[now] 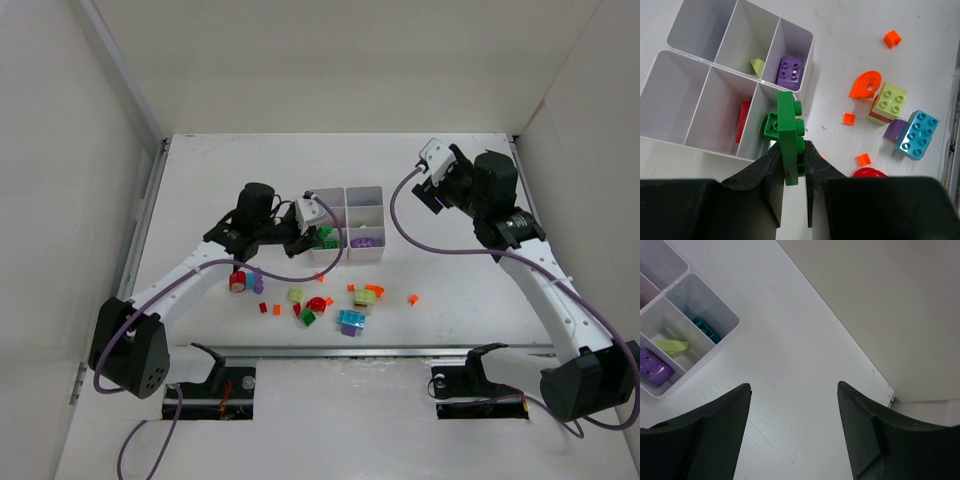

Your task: Sort the legos into containers by color

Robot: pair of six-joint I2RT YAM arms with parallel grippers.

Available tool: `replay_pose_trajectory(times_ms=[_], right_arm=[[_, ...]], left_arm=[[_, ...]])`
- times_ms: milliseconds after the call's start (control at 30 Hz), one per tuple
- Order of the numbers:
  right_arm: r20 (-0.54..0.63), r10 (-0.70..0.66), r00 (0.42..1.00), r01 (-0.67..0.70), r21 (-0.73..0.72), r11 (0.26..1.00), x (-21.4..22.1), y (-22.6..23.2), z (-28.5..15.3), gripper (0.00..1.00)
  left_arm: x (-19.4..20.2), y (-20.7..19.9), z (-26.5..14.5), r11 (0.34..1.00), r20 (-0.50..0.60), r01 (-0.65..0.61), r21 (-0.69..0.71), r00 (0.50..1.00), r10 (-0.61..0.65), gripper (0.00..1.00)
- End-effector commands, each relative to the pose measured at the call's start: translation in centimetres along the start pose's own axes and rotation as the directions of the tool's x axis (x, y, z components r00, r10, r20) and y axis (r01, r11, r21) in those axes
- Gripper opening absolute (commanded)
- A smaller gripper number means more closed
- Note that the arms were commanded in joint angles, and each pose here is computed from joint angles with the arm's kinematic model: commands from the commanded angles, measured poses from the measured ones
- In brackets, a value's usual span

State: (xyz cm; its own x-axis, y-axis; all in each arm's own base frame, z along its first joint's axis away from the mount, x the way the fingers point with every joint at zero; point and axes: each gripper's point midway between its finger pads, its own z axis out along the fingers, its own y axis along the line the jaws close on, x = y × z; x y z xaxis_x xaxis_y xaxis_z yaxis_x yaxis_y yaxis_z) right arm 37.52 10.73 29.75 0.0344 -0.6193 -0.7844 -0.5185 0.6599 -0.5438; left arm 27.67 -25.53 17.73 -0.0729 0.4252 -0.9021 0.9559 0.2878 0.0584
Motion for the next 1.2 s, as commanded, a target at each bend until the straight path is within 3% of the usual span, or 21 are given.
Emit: replay_pose_trajectory(times_ms=[0,533,733,1167], right_arm=[[0.084,0.002,0.996,-0.001,-0.014,1.000,-2.2,-0.2,-0.4,0.75],[0.176,0.031,0.984,0.007,-0.213,0.977,-3.1,3.8,-0.1,0.75],[0.168,0.034,0.985,0.004,-0.219,0.976,-2.9,4.0,-0.1,0.75],[0.141,0.023,0.990,0.005,-0.196,0.981,-2.1,3.7,0.3,0.75]], left_arm=[[-0.9,0.0,-0.9,0.999,0.023,-0.030,-0.014,0.999,0.030,0.00],[-1.5,1.4,-1.8,0.994,0.052,-0.078,-0.081,0.995,0.083,0.00],[-3.0,4.3,-1.7,0.974,0.037,-0.152,-0.168,0.986,0.160,0.00],[-4.0,5.6,0.4,0.981,0.051,-0.159,-0.112,0.985,0.165,0.00]])
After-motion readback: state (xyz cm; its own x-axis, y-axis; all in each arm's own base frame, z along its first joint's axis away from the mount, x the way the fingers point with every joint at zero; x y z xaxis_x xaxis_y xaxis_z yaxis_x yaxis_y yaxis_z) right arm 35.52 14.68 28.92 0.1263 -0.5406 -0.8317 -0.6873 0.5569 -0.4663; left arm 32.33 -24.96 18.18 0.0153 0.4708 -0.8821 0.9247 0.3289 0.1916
